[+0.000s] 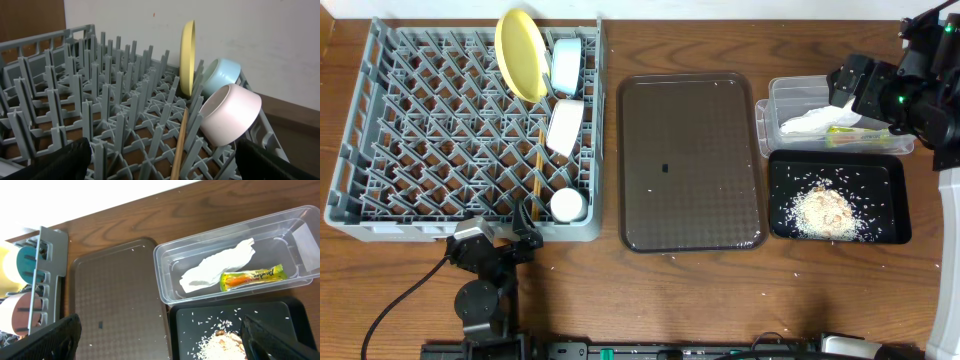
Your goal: Sort waste into correct bins and load items into the dishwasher
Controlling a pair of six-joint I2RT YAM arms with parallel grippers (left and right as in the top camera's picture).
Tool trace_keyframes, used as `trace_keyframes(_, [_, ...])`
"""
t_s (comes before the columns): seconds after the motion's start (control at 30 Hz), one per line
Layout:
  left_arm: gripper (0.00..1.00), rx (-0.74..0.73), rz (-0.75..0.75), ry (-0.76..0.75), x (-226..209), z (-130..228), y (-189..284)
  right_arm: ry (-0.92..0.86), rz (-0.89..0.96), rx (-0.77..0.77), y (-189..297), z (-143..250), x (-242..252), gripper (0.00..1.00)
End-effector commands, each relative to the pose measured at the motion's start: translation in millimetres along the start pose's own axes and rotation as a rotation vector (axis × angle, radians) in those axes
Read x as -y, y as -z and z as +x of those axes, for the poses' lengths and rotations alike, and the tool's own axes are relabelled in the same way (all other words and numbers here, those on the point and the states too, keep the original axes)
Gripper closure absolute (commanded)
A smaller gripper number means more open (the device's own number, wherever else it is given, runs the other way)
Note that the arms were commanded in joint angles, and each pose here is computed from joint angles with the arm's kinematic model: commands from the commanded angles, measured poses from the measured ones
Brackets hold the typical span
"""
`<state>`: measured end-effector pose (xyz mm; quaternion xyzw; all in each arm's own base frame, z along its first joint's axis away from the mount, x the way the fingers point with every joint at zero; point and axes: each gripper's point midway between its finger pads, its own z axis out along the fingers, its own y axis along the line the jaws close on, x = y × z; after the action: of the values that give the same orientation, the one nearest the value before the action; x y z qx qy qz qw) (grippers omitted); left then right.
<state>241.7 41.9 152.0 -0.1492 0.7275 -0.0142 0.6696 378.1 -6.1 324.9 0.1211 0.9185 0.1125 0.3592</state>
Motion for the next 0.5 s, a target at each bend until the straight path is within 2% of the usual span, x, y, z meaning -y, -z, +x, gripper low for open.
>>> trace_keyframes(0.0, [0.08,-0.048,-0.031,-0.011,-7.2,14.7,-0.2,-0.015,-0.002,0.012,3.0,-3.5,1.1,0.01])
trace_keyframes(0.47, [0.08,-0.048,-0.031,-0.011,-7.2,14.7,-0.2,0.0,0.02,0.014,3.0,-3.6,4.8,0.01])
